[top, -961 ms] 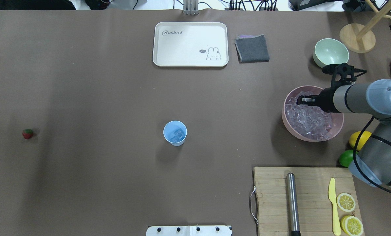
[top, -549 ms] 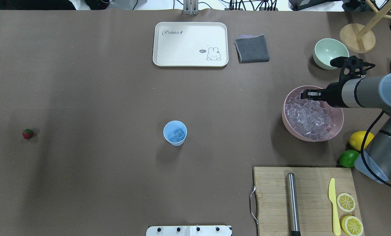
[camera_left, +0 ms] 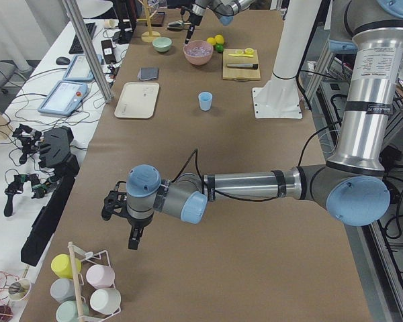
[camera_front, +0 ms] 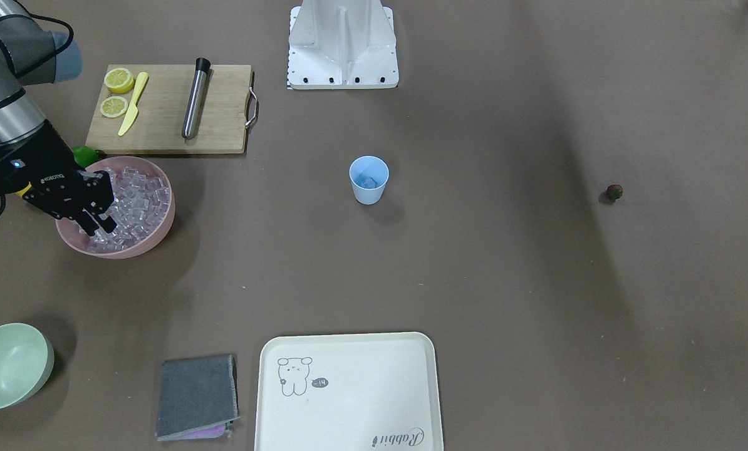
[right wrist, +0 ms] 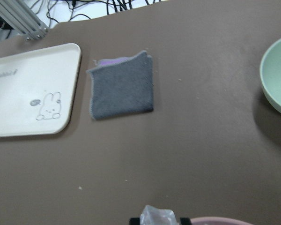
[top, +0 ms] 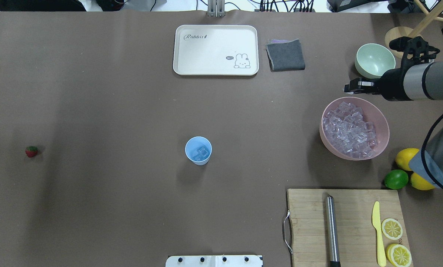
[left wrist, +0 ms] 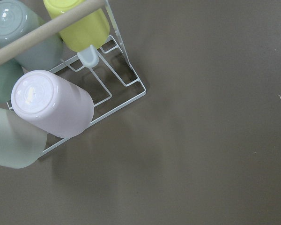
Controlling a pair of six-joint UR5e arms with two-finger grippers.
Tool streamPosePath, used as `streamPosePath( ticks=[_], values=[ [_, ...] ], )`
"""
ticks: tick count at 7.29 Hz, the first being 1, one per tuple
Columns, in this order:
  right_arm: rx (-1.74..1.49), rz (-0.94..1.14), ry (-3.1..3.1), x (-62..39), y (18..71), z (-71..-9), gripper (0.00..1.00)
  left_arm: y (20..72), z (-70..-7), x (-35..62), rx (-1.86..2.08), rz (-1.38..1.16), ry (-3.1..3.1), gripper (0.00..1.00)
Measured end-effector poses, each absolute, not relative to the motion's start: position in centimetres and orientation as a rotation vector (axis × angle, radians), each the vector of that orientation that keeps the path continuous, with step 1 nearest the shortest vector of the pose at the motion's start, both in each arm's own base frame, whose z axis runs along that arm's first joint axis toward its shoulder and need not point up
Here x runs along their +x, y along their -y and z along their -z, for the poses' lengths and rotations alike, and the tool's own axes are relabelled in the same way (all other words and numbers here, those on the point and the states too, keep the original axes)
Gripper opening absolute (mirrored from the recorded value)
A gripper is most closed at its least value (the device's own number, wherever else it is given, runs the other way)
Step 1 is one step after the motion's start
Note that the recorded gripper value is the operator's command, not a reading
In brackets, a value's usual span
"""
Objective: Put ice and strawberries in cup
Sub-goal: 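Carry the ice cube with the right gripper over the light-blue cup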
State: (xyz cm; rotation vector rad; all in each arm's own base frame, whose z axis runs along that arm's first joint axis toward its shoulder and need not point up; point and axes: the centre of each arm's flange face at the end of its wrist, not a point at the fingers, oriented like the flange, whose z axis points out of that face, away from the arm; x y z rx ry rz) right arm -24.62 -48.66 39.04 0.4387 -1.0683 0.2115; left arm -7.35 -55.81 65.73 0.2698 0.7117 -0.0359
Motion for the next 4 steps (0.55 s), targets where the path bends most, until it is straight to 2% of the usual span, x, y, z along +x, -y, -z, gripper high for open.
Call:
streamPosePath(
  ticks=[4],
  values=[
    [0.542, -0.141, 1.192, -28.1, 50.2, -29.6, 0.00, 56.4, -65.1, -6.3, 0.272, 0.015, -0.718, 0.98]
  ],
)
